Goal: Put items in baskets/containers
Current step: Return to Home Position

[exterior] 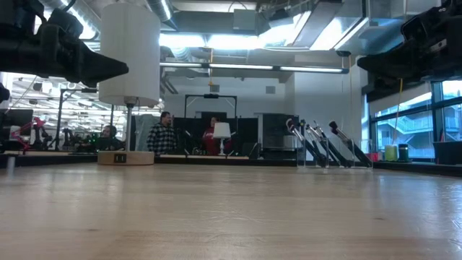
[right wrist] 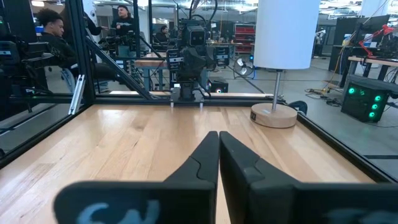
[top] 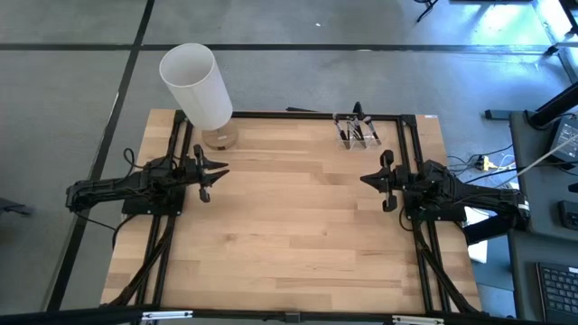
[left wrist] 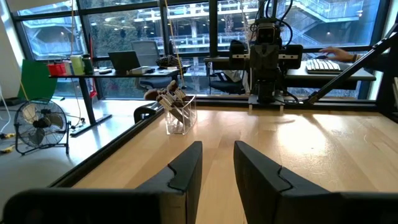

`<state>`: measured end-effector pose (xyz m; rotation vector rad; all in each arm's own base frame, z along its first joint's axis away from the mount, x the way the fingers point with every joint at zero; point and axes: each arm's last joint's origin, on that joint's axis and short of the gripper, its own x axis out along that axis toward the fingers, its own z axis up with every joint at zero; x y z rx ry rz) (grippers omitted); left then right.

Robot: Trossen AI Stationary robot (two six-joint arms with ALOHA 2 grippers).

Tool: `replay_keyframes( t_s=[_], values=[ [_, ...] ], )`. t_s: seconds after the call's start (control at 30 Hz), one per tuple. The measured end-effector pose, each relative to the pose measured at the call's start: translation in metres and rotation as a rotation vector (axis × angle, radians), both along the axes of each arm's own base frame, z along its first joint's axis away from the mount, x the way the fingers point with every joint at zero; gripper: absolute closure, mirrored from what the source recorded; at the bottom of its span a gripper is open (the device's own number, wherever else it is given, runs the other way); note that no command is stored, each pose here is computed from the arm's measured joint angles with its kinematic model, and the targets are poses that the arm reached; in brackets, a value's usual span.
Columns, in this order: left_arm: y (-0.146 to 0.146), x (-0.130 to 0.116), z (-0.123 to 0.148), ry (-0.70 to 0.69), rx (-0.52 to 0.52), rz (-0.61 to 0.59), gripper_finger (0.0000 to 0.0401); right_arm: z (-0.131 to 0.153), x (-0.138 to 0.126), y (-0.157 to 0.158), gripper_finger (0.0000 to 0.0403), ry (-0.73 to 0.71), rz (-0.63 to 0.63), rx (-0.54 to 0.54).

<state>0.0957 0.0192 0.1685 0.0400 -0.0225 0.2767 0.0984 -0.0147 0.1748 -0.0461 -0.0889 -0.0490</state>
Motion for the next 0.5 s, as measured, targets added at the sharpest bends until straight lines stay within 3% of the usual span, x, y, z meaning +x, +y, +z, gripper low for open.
replay_keyframes(
  t_s=[0.5],
  values=[
    [0.0000,0.0000,0.0000,0.000,0.000,0.000,0.0313,-0.0001,0.0000,0.0000,0.0384,0.000,0.000,0.000]
  ],
)
